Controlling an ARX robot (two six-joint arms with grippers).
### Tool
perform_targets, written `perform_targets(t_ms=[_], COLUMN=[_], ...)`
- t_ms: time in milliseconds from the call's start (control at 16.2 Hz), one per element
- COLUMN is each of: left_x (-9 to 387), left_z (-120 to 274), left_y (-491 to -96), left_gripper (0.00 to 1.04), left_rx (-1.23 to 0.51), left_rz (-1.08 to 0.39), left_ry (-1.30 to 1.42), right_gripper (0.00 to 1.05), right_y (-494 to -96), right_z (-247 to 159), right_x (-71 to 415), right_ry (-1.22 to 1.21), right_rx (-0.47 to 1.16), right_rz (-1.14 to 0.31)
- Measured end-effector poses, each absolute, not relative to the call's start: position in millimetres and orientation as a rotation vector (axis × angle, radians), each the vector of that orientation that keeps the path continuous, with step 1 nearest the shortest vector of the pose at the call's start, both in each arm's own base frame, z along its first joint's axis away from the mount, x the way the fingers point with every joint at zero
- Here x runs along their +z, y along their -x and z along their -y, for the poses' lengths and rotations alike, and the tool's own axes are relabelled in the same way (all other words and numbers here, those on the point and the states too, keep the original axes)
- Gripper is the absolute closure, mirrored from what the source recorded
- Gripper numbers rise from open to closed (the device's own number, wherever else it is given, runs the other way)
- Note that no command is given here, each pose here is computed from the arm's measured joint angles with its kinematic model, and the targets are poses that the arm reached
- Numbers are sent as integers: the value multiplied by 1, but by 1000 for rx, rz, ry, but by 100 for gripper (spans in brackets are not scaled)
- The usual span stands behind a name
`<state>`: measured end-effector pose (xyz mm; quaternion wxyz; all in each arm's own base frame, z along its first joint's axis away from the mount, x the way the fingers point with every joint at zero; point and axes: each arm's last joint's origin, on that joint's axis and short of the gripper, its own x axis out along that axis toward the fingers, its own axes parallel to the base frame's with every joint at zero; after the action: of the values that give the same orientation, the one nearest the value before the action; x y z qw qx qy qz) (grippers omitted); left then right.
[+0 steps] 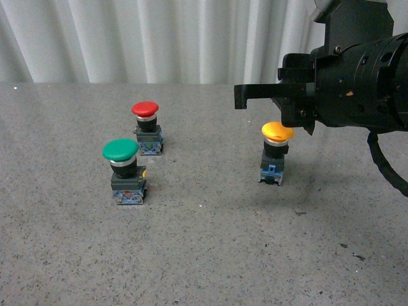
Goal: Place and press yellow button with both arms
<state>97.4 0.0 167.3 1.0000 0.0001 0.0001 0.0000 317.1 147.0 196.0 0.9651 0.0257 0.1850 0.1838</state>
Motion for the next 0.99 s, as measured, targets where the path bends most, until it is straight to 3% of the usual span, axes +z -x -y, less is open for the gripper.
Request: perform_targets(t_ms=[986], left_x=[167], left_z=[0], left_y=[-97], left_gripper=[7], left_rx=[0], left_rz=[0], left_ry=[0], right_gripper=[103], right_y=[-324], right_z=[-145], right_x=[167], right_ry=[-28], right_rx=[354], right_rz=[-490])
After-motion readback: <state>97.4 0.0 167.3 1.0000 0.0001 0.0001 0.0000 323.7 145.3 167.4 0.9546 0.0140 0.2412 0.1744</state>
